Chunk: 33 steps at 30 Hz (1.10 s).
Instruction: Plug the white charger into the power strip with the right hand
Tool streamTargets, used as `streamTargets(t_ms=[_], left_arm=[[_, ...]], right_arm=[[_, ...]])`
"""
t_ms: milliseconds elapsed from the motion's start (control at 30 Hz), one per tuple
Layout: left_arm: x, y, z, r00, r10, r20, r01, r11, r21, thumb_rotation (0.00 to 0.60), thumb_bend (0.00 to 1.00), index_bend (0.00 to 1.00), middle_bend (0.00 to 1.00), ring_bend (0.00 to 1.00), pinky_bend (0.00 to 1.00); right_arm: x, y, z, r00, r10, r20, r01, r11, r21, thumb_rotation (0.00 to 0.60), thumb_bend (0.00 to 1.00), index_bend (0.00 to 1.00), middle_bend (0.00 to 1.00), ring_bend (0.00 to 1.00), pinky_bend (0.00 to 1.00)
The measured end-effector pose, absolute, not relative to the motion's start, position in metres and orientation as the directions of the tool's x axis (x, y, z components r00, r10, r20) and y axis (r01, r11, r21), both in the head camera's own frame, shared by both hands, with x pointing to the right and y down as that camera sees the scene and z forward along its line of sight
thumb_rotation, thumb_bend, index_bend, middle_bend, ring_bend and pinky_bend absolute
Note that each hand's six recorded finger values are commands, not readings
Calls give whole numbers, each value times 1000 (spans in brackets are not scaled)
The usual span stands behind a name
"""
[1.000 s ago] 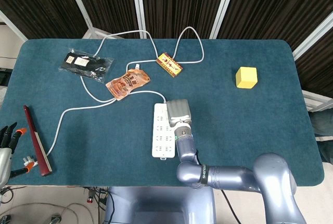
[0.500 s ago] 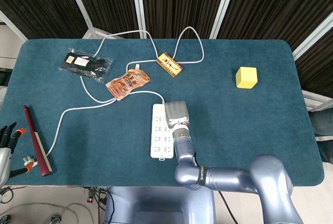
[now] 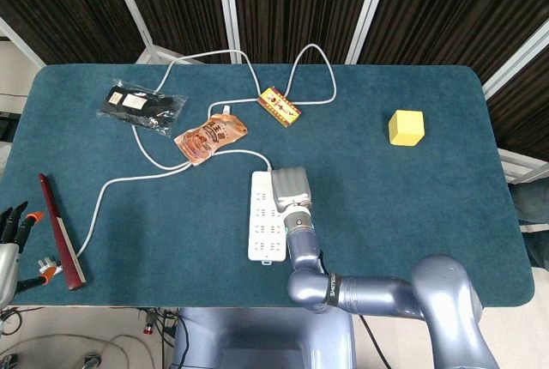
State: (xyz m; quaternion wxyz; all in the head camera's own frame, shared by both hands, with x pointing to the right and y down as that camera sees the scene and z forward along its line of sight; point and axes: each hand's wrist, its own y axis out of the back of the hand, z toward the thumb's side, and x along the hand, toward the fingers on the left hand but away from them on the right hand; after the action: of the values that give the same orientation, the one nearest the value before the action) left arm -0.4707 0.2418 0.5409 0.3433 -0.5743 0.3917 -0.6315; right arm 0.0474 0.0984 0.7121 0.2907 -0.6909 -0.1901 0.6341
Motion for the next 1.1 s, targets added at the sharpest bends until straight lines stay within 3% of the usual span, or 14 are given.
streamTargets(t_ms=[633,733,867,933,1100], left_arm=[[-472,241,540,-108,-885,453,-18,-454,-891,600,101,188,0,0,0],[-473,241,540,-111,-885,453,-19,-454,-891,600,101,188,0,0,0],[-472,241,540,-110,-884,454,-17,-455,-890,600,101,189,0,0,0],[-472,241,540,-110,-884,454,-17,-455,-891,600,101,189,0,0,0],[-472,241,540,-111,-885,453,-17,-454,-891,600,101,190,0,0,0]], right_arm=[[40,105,711,148,631,-762,-101,-757,-646,600,611,991,950,981,1000],[41,103,710,152,644,-750,-122,-741,-661,600,602,841,873,973,1000],[45,101,709,139,644,-752,-134,-740,-659,600,430,565,636,933,1000],[47,101,709,132,640,-757,-135,-745,-653,600,385,479,536,924,1000],[50,99,708,122,639,-760,-130,-749,-650,600,338,359,407,920,1000]])
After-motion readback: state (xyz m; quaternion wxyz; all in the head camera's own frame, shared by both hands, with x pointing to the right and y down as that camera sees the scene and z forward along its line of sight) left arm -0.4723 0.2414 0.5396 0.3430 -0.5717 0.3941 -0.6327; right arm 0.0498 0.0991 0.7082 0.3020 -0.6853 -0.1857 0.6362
